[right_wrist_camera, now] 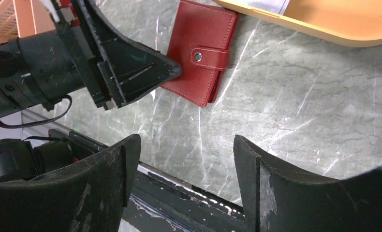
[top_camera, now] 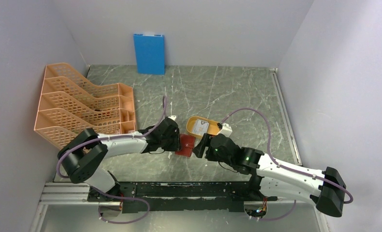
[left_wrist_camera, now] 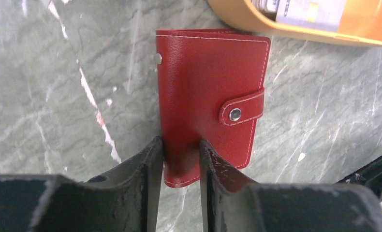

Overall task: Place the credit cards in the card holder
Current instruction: Move the card holder to the center of the board.

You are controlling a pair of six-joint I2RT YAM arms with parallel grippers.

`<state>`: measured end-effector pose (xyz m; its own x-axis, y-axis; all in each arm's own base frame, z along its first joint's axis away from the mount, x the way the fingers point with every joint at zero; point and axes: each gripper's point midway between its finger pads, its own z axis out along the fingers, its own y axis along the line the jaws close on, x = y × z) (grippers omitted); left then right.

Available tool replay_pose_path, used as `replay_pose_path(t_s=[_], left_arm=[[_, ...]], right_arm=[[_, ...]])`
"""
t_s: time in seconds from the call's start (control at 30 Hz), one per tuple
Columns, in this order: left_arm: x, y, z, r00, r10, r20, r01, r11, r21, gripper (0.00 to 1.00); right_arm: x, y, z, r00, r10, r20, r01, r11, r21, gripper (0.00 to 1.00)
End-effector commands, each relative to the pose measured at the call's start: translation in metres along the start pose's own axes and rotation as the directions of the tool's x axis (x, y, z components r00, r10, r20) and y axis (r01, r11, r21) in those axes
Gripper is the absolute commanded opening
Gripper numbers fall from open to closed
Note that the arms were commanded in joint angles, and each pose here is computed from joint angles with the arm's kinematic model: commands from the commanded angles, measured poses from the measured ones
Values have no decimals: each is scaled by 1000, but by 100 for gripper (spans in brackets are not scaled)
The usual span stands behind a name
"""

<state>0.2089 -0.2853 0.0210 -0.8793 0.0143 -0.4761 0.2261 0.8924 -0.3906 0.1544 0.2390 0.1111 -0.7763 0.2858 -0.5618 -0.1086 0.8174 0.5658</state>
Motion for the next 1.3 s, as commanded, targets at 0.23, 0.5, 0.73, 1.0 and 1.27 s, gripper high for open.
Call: replay_pose_path(t_s=[0.23,0.5,0.73,1.0,1.27], left_arm=[[58,26,-27,998,-65,-23,64,997,-31,25],[88,17,-56,994,-108,-2,108,993,41,28],[74,15,-81,990,-120,68,117,992,49,48],[88,26,-73,990,-137,40,136,990,26,43],[92,21,-70,993,-116,24,114,991,69,37]], right_arm=[[11,-9,11,999,-41,-35,43,998,44,73],[28,-6,24,994,-66,-88,70,997,36,70],[41,16,31,978,-173,-119,179,983,40,64],[70,29,41,951,-233,-202,251,965,68,58],[84,17,50,953,-187,-237,212,973,86,59]])
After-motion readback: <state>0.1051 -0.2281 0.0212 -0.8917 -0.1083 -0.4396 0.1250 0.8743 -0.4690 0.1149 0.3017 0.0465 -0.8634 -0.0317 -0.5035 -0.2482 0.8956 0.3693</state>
